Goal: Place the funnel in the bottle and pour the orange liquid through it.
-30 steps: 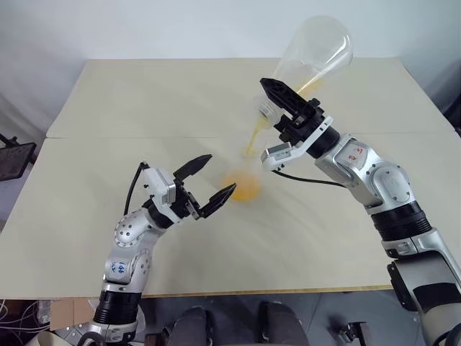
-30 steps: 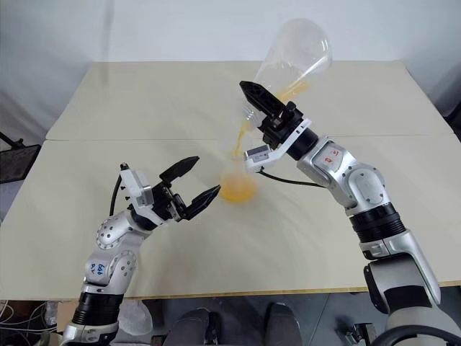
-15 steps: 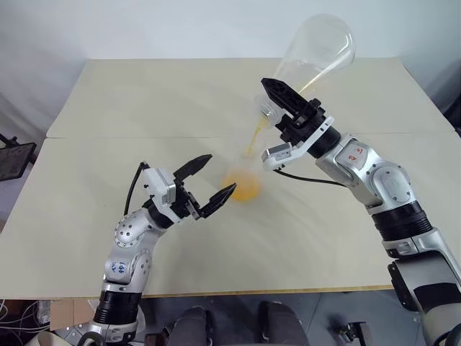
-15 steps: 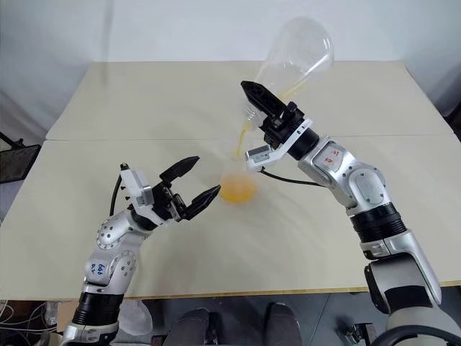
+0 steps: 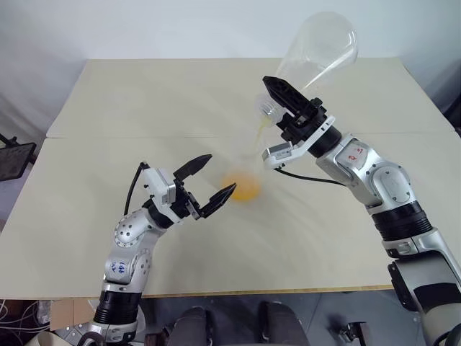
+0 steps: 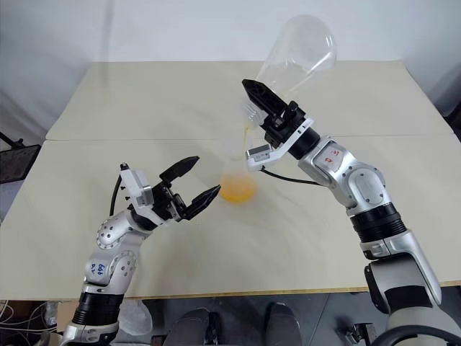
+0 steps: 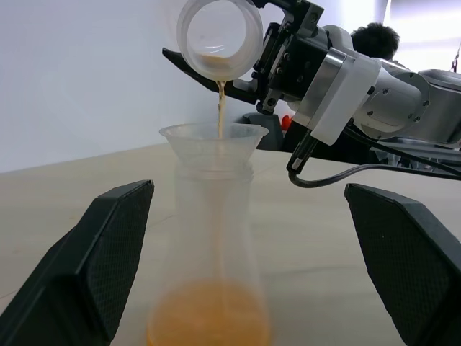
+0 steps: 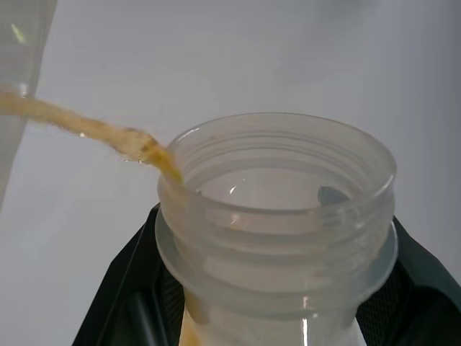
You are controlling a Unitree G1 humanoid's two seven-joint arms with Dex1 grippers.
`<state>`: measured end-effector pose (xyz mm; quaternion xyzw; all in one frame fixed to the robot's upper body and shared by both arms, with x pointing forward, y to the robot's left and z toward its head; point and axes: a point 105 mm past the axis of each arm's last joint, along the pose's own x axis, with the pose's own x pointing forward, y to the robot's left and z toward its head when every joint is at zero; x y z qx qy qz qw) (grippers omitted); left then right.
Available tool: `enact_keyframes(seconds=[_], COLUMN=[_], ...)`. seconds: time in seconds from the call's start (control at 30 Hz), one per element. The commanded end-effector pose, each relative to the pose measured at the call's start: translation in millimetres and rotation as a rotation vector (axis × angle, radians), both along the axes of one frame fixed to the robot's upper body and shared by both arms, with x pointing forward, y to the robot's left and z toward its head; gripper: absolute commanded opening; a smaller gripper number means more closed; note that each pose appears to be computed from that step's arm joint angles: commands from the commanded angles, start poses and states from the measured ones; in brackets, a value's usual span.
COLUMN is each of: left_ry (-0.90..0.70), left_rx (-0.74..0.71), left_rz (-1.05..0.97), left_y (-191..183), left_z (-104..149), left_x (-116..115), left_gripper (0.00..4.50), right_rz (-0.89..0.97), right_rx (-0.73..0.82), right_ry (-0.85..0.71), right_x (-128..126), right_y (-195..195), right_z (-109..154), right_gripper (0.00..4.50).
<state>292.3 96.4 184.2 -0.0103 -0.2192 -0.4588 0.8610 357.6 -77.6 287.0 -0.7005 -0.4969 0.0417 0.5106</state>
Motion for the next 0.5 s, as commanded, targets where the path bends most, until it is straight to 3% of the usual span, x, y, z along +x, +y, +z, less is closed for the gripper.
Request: enact_keyframes(seconds=[0.03, 0.5], left_ry=[-0.051, -0.056], left_rx=[-0.003, -0.015], left_rz=[-0.003, 0.001], left_y=[-2.0, -3.3], left_z=[8.5, 8.3], left_x=[-3.4, -2.4], left_gripper=[4.50, 4.50], right_rz=[0.016, 0.022], right_rx=[0.007, -0.013], right_ry=[-0.052, -0.062], right_x=[-5.7, -5.3], right_y=[0.4, 1.2], right_z=[12.5, 13.6], right_gripper=[2.47, 2.47])
